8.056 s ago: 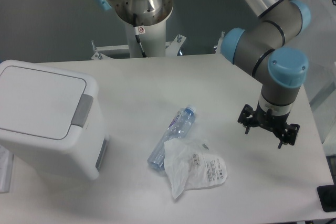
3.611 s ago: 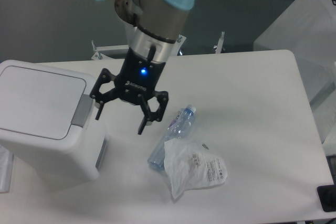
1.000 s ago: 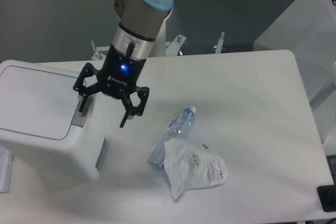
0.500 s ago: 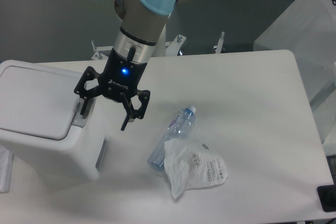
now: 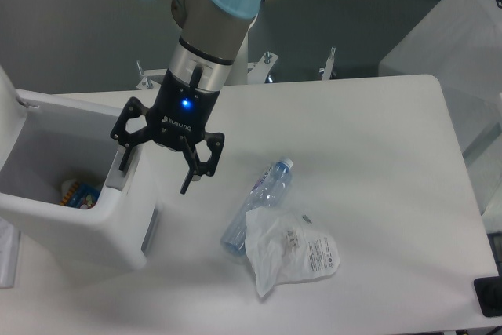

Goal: Open the trash can
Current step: 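Lift the gripper off the opened lid and move back over the bottle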

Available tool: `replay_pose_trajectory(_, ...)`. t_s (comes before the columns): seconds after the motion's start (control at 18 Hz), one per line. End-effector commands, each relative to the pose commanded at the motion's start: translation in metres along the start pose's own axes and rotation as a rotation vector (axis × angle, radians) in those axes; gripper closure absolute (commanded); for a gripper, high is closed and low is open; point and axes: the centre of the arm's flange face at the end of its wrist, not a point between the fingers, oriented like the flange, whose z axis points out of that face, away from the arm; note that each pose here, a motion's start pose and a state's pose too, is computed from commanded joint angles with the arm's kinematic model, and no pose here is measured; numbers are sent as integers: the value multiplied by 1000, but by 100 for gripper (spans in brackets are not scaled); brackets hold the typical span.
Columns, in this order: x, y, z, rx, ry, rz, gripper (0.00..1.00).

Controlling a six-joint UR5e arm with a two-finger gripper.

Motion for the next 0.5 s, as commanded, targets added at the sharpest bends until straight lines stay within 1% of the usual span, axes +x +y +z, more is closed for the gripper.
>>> replay_pose_trajectory(0.22, -14, -17, -15, 33, -27, 11, 0)
replay_pose_trajectory(0.39, -60, -14, -1, 15, -46, -25, 0)
replay_pose_trajectory(0.5, -85, -10, 13, -5, -48, -10, 0)
